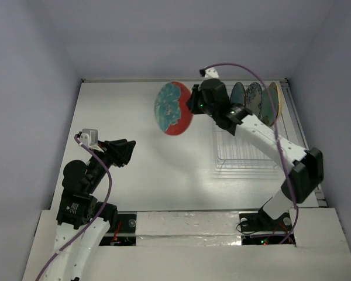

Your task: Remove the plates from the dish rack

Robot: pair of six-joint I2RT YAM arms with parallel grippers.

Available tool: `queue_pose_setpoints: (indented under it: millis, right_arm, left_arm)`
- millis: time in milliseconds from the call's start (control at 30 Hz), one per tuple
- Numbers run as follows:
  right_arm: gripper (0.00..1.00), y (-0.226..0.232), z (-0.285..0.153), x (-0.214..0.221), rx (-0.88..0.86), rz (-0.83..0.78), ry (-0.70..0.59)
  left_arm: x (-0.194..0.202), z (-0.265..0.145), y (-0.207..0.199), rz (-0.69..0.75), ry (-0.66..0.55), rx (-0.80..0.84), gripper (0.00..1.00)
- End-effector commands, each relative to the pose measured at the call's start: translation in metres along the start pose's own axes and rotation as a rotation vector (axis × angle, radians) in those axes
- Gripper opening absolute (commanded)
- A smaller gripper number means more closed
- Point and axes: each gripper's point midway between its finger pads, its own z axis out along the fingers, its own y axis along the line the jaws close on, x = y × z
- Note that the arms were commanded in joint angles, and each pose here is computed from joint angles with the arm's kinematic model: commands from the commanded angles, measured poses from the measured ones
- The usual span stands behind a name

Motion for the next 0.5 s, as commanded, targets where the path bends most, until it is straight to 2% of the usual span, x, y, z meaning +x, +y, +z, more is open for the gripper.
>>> queue_pose_setpoints:
  millis: [0, 67, 100, 167, 200, 467]
  right_arm:
    - [0.0, 0.08, 0.008, -0.037, -0.338, 0.238, -0.118]
    - [0.0, 0.091, 0.022, -0.025, -0.381, 0.291, -0.087]
    - [0.0, 0.094, 0.039, -0.002, -0.377, 0.296, -0.038]
    - [0.0, 0.095, 0.053, 0.017, -0.38, 0.323, 0.002]
    - [0.0, 0.089, 0.065, 0.037, -0.348, 0.328, 0.034]
    - [0.0, 0.031, 0.097, 0.085, -0.075, 0.354, 0.017]
  left_arm:
    - [-0.006, 0.001, 0.001, 0.002, -0.029, -0.003, 0.41]
    - [-0.006, 0.001, 0.0, 0.003, -0.03, 0.0, 0.41]
    - [-0.006, 0.001, 0.0, 0.003, -0.03, 0.0, 0.41]
    - [-0.007, 0.001, 0.0, 0.003, -0.032, 0.001, 0.41]
    - [-0.007, 0.001, 0.0, 0.003, -0.032, 0.001, 0.41]
    - [-0.007, 0.0, -0.001, 0.004, -0.037, 0.003, 0.41]
